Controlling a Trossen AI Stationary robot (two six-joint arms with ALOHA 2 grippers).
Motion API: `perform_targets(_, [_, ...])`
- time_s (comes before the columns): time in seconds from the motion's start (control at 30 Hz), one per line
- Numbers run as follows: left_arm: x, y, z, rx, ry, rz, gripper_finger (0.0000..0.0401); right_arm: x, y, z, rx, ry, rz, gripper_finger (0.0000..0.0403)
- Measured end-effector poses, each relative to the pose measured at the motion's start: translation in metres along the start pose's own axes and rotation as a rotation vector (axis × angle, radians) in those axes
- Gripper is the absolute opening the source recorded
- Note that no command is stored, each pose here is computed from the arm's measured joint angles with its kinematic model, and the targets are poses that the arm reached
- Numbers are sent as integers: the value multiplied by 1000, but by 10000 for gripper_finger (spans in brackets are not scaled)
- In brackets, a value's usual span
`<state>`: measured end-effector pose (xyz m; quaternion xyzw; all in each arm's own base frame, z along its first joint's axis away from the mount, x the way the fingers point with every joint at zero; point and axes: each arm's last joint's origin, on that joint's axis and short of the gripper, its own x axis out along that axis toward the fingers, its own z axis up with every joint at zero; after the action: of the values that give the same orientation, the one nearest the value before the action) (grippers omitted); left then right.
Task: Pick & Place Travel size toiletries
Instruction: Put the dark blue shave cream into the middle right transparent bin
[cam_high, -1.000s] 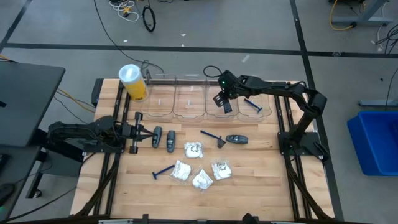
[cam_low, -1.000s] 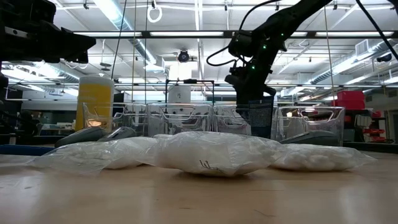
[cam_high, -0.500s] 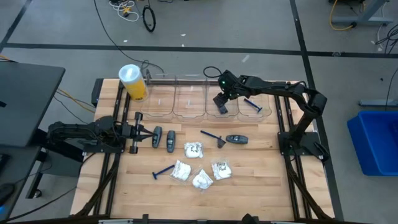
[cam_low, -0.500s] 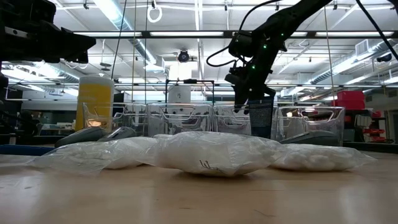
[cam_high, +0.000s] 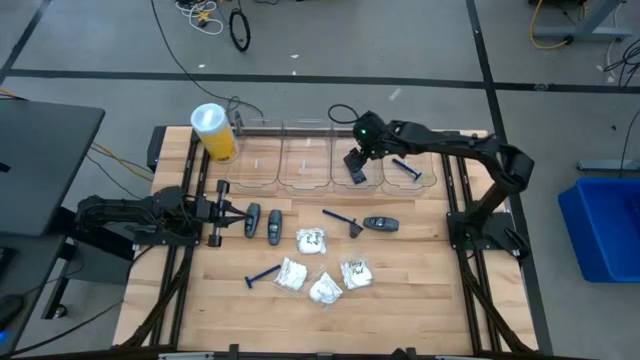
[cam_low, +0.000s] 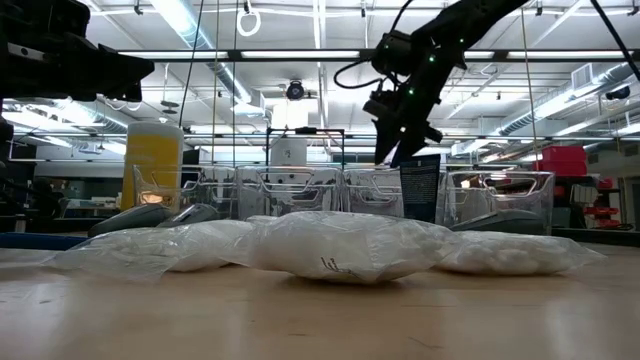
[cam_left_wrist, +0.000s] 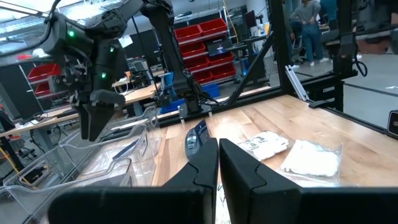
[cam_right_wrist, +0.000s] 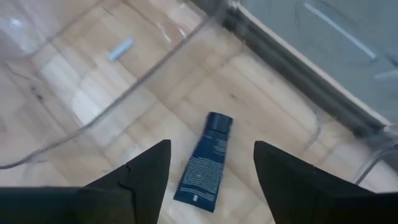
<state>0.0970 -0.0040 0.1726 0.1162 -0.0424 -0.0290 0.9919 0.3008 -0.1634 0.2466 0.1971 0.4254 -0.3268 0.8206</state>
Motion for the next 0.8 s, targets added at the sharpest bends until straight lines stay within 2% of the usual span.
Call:
perform_targets(0.47, [0,0,0,0,0,0,24,-22,3,3,-34,-61,23,203])
perform_targets(0.6, [0,0,0,0,0,0,24,-35,8,2,-99,-86,84,191])
perform_targets(0.8, [0,0,0,0,0,0,24,-49,19,-2,-142,-89,171,153])
